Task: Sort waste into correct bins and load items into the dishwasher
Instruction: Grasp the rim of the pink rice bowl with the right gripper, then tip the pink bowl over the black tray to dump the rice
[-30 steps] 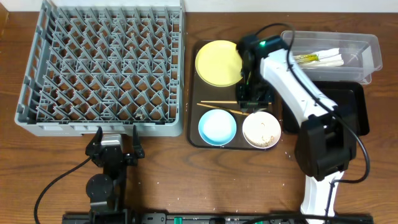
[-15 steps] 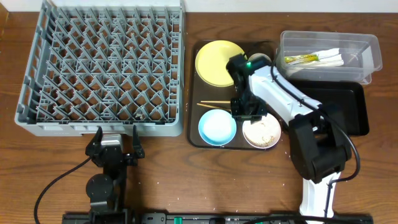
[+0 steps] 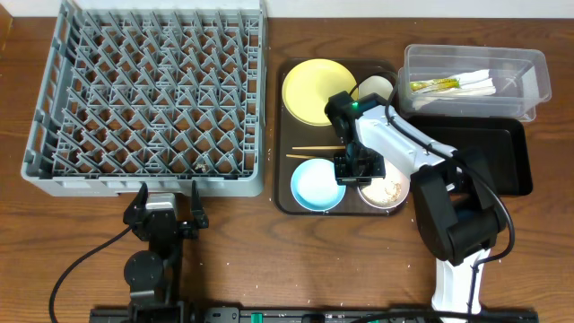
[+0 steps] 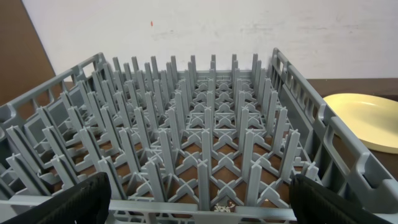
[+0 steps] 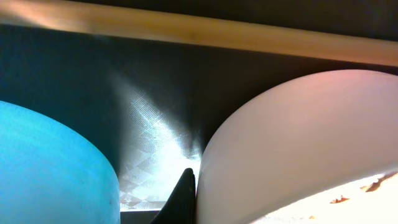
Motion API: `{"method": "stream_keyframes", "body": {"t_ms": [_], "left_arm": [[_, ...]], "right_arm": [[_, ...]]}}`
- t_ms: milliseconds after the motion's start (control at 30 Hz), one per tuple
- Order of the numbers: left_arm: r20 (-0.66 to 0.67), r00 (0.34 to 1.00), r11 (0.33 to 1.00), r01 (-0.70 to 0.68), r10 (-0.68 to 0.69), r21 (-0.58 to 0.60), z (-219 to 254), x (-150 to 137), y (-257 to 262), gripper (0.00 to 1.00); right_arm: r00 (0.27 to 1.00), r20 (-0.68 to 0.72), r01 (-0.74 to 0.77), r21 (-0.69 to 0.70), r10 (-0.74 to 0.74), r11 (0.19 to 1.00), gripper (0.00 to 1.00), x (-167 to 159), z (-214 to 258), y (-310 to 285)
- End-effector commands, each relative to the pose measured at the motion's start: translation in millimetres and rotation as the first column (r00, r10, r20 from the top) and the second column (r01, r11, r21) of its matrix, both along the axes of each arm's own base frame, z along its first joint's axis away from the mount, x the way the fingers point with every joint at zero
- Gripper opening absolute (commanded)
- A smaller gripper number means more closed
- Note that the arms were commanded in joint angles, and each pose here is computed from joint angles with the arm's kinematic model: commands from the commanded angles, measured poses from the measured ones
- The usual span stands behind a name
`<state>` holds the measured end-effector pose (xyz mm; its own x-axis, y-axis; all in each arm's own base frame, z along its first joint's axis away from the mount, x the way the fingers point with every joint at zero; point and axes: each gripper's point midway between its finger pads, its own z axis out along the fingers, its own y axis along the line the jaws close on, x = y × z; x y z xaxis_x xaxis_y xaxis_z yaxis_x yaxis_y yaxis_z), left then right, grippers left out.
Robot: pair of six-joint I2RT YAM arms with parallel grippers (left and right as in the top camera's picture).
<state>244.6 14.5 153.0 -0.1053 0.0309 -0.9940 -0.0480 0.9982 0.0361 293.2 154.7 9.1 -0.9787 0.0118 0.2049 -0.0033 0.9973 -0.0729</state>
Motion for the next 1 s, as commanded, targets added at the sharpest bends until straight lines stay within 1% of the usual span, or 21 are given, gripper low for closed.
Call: {"method": "stream_keyframes", "body": {"t_ms": [0, 133, 233, 333, 400, 533, 633, 733, 800, 900, 967], "left_arm": [[-0.044, 0.999, 1.0, 0.022, -0.022, 0.0, -14.7, -0.6, -4.1, 0.93], [-0.044, 0.999, 1.0, 0.022, -0.022, 0.0, -14.7, -0.6, -4.1, 0.93], [-0.044, 0.999, 1.0, 0.022, -0.022, 0.0, -14.7, -0.6, -4.1, 0.93], [-0.044, 0.999, 1.0, 0.022, -0.022, 0.0, -14.7, -0.6, -4.1, 0.93], [-0.044, 0.999, 1.0, 0.022, -0.022, 0.0, -14.7, -0.6, -4.1, 0.93], [-0.044, 0.999, 1.0, 0.022, -0.022, 0.0, -14.7, -0.6, -4.1, 0.93], [-0.044, 0.999, 1.0, 0.022, -0.022, 0.0, -14.7, -0.6, -4.1, 0.93], [-0.044, 0.999, 1.0, 0.022, -0.022, 0.0, -14.7, -0.6, -4.1, 0.93], [-0.044, 0.999, 1.0, 0.022, -0.022, 0.0, -14.7, -0.6, -4.1, 0.93], [-0.044, 0.999, 1.0, 0.022, -0.022, 0.0, -14.7, -0.6, -4.1, 0.93], [-0.044, 0.999, 1.0, 0.022, -0.022, 0.0, -14.7, -0.6, -4.1, 0.93]], "right_arm": [[1.0, 0.013, -0.003, -0.001, 0.003, 1.0, 0.01, 2.4, 4.0, 1.4], [0.999, 0.031, -0.021, 0.015, 0.021, 1.0, 0.01, 7.4, 15.5, 0.8], [0.996, 0.055, -0.077, 0.036, 0.075, 0.996, 0.01, 10.6, 30.3, 1.4], [0.983, 0.087, -0.169, 0.06, 0.164, 0.984, 0.01, 11.5, 49.1, 1.8], [0.98, 0.109, -0.175, 0.071, 0.166, 0.982, 0.01, 11.0, 63.0, 0.7], [0.971, 0.199, -0.155, 0.114, 0.131, 0.981, 0.01, 16.4, 95.6, -4.1], [0.951, 0.288, -0.17, 0.199, 0.108, 0.965, 0.01, 25.5, 125.3, -11.5], [0.933, 0.356, -0.16, 0.268, 0.057, 0.95, 0.01, 37.6, 147.1, -33.1], [0.927, 0.375, -0.151, 0.314, 0.024, 0.937, 0.01, 43.8, 154.4, -50.3], [0.921, 0.386, -0.134, 0.418, -0.042, 0.899, 0.01, 51.7, 157.7, -77.9], [0.906, 0.403, -0.109, 0.516, -0.129, 0.85, 0.01, 60.4, 159.1, -95.0]]}}
